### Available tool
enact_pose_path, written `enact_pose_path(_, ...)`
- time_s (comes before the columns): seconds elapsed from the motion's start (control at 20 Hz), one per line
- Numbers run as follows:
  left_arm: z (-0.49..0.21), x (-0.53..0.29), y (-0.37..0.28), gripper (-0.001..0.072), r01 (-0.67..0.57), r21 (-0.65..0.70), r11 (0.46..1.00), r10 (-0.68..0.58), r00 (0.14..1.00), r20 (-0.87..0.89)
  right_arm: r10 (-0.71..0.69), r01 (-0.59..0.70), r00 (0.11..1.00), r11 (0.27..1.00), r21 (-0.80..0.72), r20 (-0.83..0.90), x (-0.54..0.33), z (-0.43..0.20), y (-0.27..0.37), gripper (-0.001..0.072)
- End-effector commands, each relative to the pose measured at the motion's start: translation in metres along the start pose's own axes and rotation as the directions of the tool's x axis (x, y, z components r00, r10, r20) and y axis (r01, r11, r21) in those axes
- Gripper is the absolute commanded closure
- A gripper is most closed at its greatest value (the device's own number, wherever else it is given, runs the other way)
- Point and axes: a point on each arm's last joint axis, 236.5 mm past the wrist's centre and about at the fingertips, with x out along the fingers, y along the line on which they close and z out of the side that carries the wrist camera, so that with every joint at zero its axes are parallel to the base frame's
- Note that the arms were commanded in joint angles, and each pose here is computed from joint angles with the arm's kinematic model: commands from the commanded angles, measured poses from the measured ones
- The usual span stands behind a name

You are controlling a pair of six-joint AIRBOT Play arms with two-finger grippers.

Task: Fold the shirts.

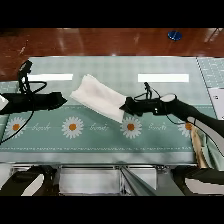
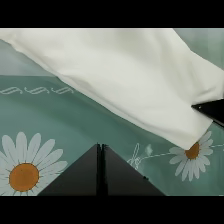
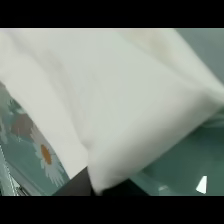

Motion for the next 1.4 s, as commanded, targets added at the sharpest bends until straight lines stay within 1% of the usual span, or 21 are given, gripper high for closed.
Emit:
enact_pose_path(0.0,0.000,0.000,0.000,0.0686,-0.001,0.000,1.000,0.001,1.000,0.000,-0.068,0.052,0.996,0.972,-0.230,-0.062,-0.014,0.023,0.038,0.0693)
enact_pose_path(0.1,0.000,0.000,0.000,0.0685,-0.001,0.000,1.000,0.001,1.000,0.002,-0.156,0.144,0.988,0.932,-0.332,-0.011,-0.050,0.053,0.056,0.0693)
enact_pose_path(0.15,0.001,0.000,0.000,0.0686,-0.001,0.000,1.000,0.001,1.000,0.002,-0.187,0.182,0.982,0.917,-0.355,0.020,-0.074,0.066,0.066,0.0693)
enact_pose_path(0.25,0.000,0.000,-0.002,0.0685,0.007,0.001,1.000,-0.007,1.000,0.002,-0.200,0.212,0.977,0.896,-0.391,0.071,-0.129,0.085,0.086,0.0693)
enact_pose_path(0.35,0.006,0.001,-0.005,0.0686,0.010,0.035,0.999,-0.011,1.000,0.028,-0.191,0.239,0.968,0.897,-0.371,0.160,-0.191,0.101,0.100,0.0693)
enact_pose_path(0.5,0.015,0.002,-0.008,0.0686,0.014,0.041,0.999,-0.016,0.997,0.070,-0.203,0.299,0.922,0.915,-0.272,0.329,-0.280,0.121,0.104,0.0693)
enact_pose_path(0.65,0.028,0.001,-0.008,0.0686,0.011,0.041,0.999,-0.016,0.992,0.122,-0.249,0.347,0.865,0.924,-0.161,0.437,-0.361,0.116,0.088,0.0693)
enact_pose_path(0.75,0.047,-0.003,-0.008,0.0685,0.007,0.041,0.999,-0.016,0.979,0.203,-0.346,0.419,0.787,0.907,-0.032,0.511,-0.417,0.106,0.058,0.0694)
enact_pose_path(0.8,0.057,-0.005,-0.007,0.0686,0.006,0.039,0.999,-0.015,0.970,0.244,-0.395,0.439,0.756,0.897,0.045,0.522,-0.440,0.095,0.042,0.0694)
enact_pose_path(0.9,0.066,-0.008,-0.007,0.0686,0.004,0.038,0.999,-0.015,0.958,0.285,-0.473,0.452,0.722,0.875,0.173,0.506,-0.476,0.065,0.015,0.0695)
enact_pose_path(0.95,0.069,-0.009,-0.007,0.0685,0.004,0.038,0.999,-0.015,0.955,0.297,-0.519,0.462,0.706,0.853,0.241,0.482,-0.490,0.047,0.001,0.0695)
enact_pose_path(1.05,0.075,-0.011,-0.007,0.0685,0.003,0.038,0.999,-0.015,0.946,0.324,-0.623,0.507,0.661,0.782,0.364,0.418,-0.515,0.009,-0.025,0.0695)
enact_pose_path(1.15,0.081,-0.013,-0.007,0.0685,0.002,0.037,0.999,-0.015,0.937,0.348,-0.712,0.527,0.557,0.701,0.481,0.427,-0.545,-0.020,-0.041,0.0696)
enact_pose_path(1.25,0.084,-0.014,-0.007,0.0686,0.001,0.036,0.999,-0.014,0.932,0.361,-0.793,0.518,0.472,0.602,0.608,0.384,-0.565,-0.055,-0.062,0.0695)
enact_pose_path(1.3,0.085,-0.014,-0.007,0.0685,0.001,0.037,0.999,-0.015,0.932,0.363,-0.824,0.498,0.448,0.552,0.668,0.347,-0.568,-0.073,-0.073,0.0695)
enact_pose_path(1.35,0.085,-0.013,-0.007,0.0685,0.001,0.036,0.999,-0.014,0.932,0.363,-0.863,0.475,0.420,0.474,0.742,0.282,-0.569,-0.097,-0.088,0.0693)
